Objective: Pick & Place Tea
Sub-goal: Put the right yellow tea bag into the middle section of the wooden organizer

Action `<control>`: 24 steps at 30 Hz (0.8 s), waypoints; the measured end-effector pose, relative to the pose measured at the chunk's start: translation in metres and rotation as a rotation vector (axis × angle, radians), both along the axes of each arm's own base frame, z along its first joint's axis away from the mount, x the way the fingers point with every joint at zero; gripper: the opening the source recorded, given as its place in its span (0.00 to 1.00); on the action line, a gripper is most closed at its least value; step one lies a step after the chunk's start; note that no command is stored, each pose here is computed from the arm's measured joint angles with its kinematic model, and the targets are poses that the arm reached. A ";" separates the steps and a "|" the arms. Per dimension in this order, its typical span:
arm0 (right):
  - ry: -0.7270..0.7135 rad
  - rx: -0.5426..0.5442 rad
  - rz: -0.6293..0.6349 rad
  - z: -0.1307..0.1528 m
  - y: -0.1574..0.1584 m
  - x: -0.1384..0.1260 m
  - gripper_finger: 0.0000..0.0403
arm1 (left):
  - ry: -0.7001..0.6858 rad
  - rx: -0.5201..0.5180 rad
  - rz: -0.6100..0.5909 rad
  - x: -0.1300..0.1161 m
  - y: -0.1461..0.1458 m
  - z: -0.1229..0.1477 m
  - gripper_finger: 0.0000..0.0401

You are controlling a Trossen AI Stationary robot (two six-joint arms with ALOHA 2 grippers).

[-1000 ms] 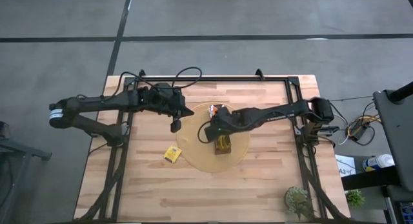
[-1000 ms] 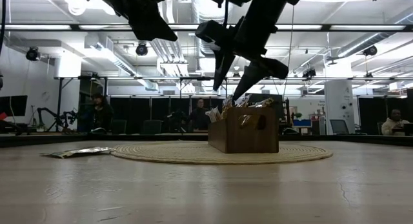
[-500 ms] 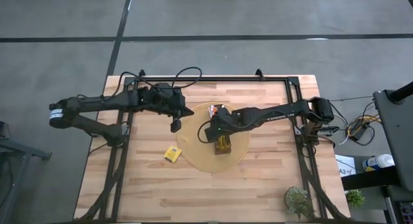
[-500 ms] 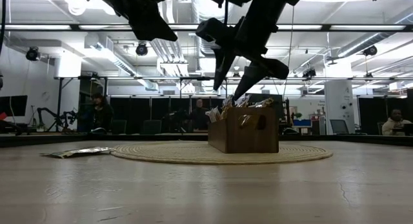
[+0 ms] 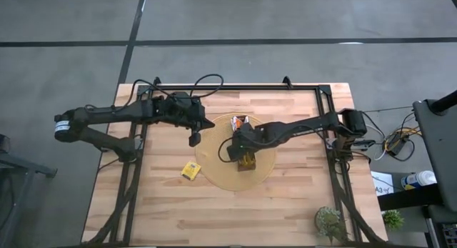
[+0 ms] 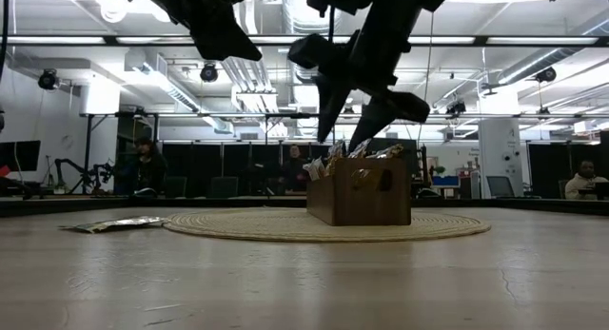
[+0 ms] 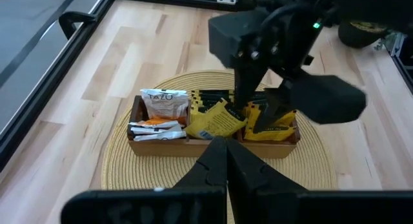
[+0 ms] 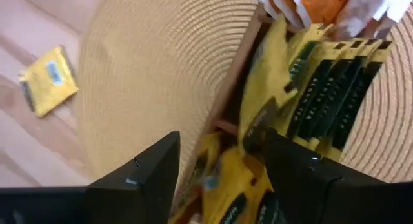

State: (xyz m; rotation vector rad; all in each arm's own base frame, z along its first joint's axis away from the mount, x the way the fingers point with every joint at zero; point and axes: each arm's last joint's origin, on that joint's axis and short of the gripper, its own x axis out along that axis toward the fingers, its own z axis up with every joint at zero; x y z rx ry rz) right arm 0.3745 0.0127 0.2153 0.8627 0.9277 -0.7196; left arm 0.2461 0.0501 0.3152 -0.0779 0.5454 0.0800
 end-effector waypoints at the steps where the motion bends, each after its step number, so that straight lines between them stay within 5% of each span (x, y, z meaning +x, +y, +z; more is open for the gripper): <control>1: 0.008 0.001 0.000 -0.001 0.000 0.000 0.52 | 0.000 0.000 0.000 0.000 0.000 0.000 0.00; 13: 0.023 -0.006 0.018 -0.006 0.000 0.001 0.26 | 0.004 -0.019 0.011 0.000 0.000 -0.001 0.00; 24: 0.024 -0.017 0.022 -0.005 -0.001 0.001 0.17 | 0.008 -0.021 0.012 0.000 0.000 -0.001 0.00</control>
